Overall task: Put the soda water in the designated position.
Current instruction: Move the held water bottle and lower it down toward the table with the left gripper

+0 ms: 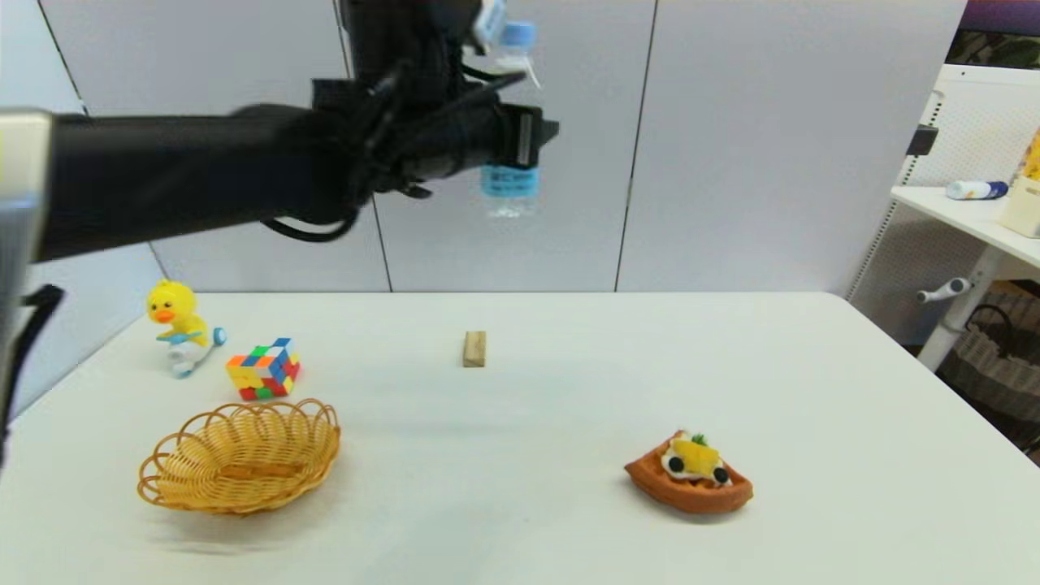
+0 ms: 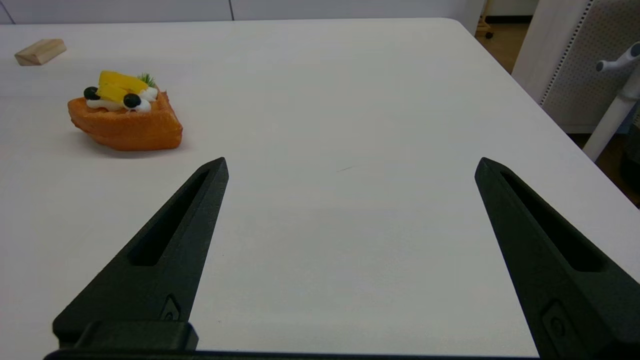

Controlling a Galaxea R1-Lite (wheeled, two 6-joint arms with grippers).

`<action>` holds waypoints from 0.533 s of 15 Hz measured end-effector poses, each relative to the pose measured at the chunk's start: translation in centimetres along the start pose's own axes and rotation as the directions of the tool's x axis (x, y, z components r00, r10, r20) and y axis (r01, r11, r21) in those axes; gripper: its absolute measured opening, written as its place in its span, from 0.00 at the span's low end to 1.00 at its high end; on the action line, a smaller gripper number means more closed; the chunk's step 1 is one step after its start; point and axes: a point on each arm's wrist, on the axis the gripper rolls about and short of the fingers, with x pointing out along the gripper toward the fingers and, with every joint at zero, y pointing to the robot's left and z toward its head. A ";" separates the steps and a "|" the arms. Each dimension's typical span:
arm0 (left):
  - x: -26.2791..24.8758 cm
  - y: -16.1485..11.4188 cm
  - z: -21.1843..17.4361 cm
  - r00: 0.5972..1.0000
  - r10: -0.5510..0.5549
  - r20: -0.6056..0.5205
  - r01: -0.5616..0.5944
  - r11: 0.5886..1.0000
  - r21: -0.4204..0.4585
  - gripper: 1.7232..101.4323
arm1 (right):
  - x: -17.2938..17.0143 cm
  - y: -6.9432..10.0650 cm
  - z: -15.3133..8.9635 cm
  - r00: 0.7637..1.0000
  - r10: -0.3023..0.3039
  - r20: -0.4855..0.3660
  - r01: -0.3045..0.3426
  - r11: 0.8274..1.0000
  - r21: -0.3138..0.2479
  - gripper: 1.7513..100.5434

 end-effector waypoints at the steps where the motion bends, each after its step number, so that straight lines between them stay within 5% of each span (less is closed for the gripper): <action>1: -2.0 1.2 1.4 0.998 0.056 -0.008 -0.056 0.998 0.025 0.56 | 0.0 0.0 0.0 1.000 0.000 0.000 0.000 1.000 0.000 0.97; 8: -13.6 8.3 1.1 0.946 0.300 -0.124 -0.297 0.954 0.047 0.56 | 0.0 0.0 0.0 1.000 0.000 0.000 0.000 1.000 0.000 0.97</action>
